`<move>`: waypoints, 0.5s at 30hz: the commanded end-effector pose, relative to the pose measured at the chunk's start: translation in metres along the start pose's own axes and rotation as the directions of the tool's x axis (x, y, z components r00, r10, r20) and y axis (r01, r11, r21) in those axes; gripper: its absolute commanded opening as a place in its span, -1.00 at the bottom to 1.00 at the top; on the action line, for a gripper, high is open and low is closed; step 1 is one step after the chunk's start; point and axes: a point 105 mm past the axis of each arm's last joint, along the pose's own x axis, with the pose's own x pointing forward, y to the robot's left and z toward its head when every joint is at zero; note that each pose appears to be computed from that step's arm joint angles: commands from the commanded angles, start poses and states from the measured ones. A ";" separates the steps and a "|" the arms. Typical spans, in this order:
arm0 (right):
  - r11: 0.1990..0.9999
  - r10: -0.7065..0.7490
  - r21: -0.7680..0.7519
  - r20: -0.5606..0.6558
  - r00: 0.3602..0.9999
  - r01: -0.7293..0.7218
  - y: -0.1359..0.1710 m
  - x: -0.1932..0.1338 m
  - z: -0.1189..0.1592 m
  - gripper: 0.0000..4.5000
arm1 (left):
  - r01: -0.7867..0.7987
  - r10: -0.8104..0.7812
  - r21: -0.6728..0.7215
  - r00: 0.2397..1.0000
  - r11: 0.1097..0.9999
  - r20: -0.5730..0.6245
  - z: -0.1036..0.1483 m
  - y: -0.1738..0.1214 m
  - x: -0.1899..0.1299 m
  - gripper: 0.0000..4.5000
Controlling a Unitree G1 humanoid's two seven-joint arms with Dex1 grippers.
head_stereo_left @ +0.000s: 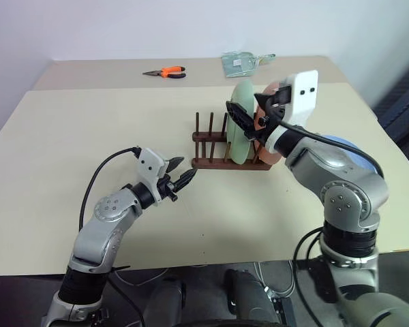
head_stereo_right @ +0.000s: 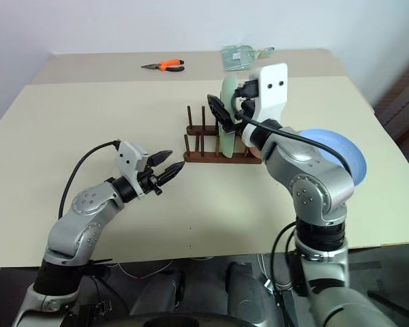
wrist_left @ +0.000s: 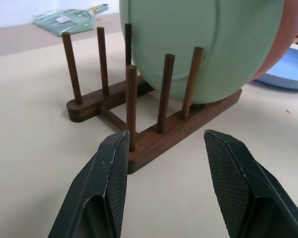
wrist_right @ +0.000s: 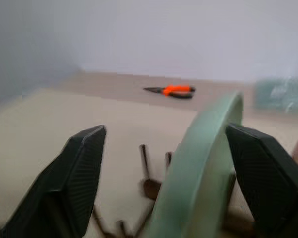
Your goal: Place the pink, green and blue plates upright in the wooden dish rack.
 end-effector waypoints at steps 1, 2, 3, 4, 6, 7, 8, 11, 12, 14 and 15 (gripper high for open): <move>0.953 0.109 -0.295 0.122 0.987 -0.069 0.010 -0.008 0.034 0.75 | 0.033 -0.034 0.024 0.999 0.999 0.039 0.011 -0.011 0.003 0.09; 0.927 0.128 -0.369 0.141 0.982 -0.068 0.005 -0.014 0.041 0.75 | 0.042 -0.044 0.031 0.998 0.999 0.037 0.011 -0.013 0.004 0.09; 0.925 0.184 -0.360 0.137 0.973 -0.124 0.000 -0.023 0.047 0.75 | 0.057 -0.058 0.043 0.998 0.997 0.030 0.010 -0.015 0.005 0.09; 0.925 0.226 -0.342 0.139 0.964 -0.167 -0.003 -0.030 0.050 0.75 | 0.067 -0.069 0.051 0.997 0.996 0.025 0.010 -0.017 0.006 0.09; 0.942 0.274 -0.238 0.136 0.952 -0.237 -0.024 -0.055 0.057 0.99 | 0.101 -0.102 0.072 0.995 0.992 0.014 0.009 -0.024 0.008 0.09; 0.952 0.249 -0.212 0.115 0.962 -0.221 -0.042 -0.068 0.056 1.00 | 0.113 -0.114 0.072 0.993 0.991 0.013 0.008 -0.027 0.009 0.09; 0.965 0.198 -0.192 0.093 0.976 -0.178 -0.062 -0.080 0.054 1.00 | 0.123 -0.125 0.067 0.992 0.990 0.015 0.008 -0.029 0.010 0.09; 0.991 0.011 -0.135 0.009 1.000 -0.009 -0.115 -0.112 0.034 1.00 | 0.148 -0.149 0.069 0.989 0.987 0.014 0.008 -0.032 0.013 0.09; 0.992 -0.029 -0.125 -0.021 0.999 0.026 -0.126 -0.122 0.026 1.00 | 0.153 -0.154 0.073 0.988 0.985 0.011 0.007 -0.033 0.014 0.09; 0.995 -0.064 -0.087 -0.114 0.991 0.054 -0.136 -0.135 0.006 1.00 | 0.164 -0.164 0.076 0.986 0.984 0.005 0.006 -0.033 0.015 0.09; 0.994 -0.066 -0.101 -0.247 0.967 0.042 -0.136 -0.144 -0.024 1.00 | 0.175 -0.175 0.083 0.985 0.981 0.001 0.006 -0.034 0.016 0.09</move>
